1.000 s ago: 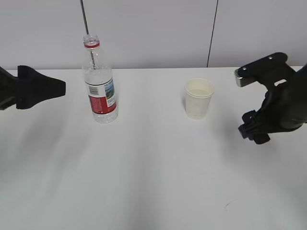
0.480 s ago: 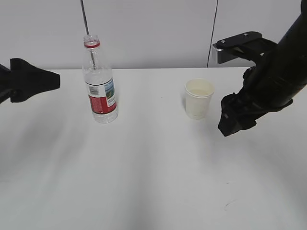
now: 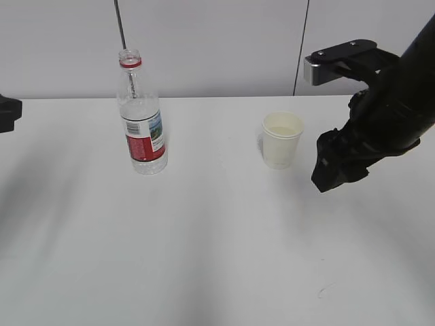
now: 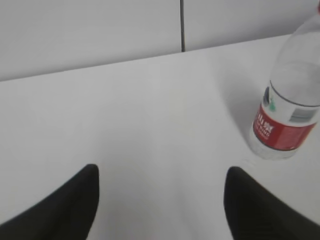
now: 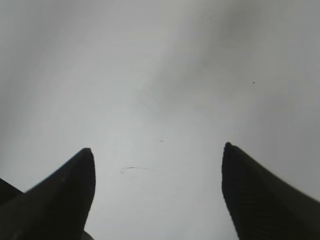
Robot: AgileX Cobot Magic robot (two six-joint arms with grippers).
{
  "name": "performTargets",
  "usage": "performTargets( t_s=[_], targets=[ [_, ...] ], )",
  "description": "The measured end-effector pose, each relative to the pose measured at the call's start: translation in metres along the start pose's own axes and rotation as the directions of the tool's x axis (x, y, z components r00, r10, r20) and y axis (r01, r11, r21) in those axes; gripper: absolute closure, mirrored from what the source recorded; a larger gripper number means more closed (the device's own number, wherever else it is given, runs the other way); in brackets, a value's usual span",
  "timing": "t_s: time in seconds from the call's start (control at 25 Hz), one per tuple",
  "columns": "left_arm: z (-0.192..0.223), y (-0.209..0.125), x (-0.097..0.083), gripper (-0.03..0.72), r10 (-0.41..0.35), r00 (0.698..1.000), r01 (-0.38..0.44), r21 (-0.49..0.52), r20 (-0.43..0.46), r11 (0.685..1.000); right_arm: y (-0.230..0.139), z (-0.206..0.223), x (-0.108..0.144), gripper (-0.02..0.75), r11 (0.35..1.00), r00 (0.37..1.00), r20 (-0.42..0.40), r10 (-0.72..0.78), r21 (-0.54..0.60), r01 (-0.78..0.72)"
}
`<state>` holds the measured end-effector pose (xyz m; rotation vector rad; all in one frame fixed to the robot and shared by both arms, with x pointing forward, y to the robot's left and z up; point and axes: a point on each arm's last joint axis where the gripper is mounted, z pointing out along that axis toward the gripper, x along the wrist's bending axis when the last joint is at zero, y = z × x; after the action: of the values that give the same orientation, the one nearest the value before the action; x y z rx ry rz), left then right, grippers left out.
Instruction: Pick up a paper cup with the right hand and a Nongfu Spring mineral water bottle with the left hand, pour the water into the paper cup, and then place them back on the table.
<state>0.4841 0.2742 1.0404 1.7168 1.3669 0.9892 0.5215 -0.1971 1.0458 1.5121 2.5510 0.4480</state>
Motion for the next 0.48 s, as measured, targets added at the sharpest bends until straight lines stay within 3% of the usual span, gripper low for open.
performTargets(
  t_s=[0.32,0.48],
  targets=[
    [0.004,-0.007,-0.014,0.241,0.036,0.998,-0.038,0.030,0.051,0.999,0.001,0.000,0.004,0.153,1.000,0.999,-0.043,0.030,-0.005,-0.030],
    [-0.001,-0.004,-0.024,0.242,0.051,0.993,-0.053,0.008,0.109,0.999,-0.005,-0.002,0.006,0.153,0.998,0.997,-0.064,0.031,0.061,-0.027]
  ],
)
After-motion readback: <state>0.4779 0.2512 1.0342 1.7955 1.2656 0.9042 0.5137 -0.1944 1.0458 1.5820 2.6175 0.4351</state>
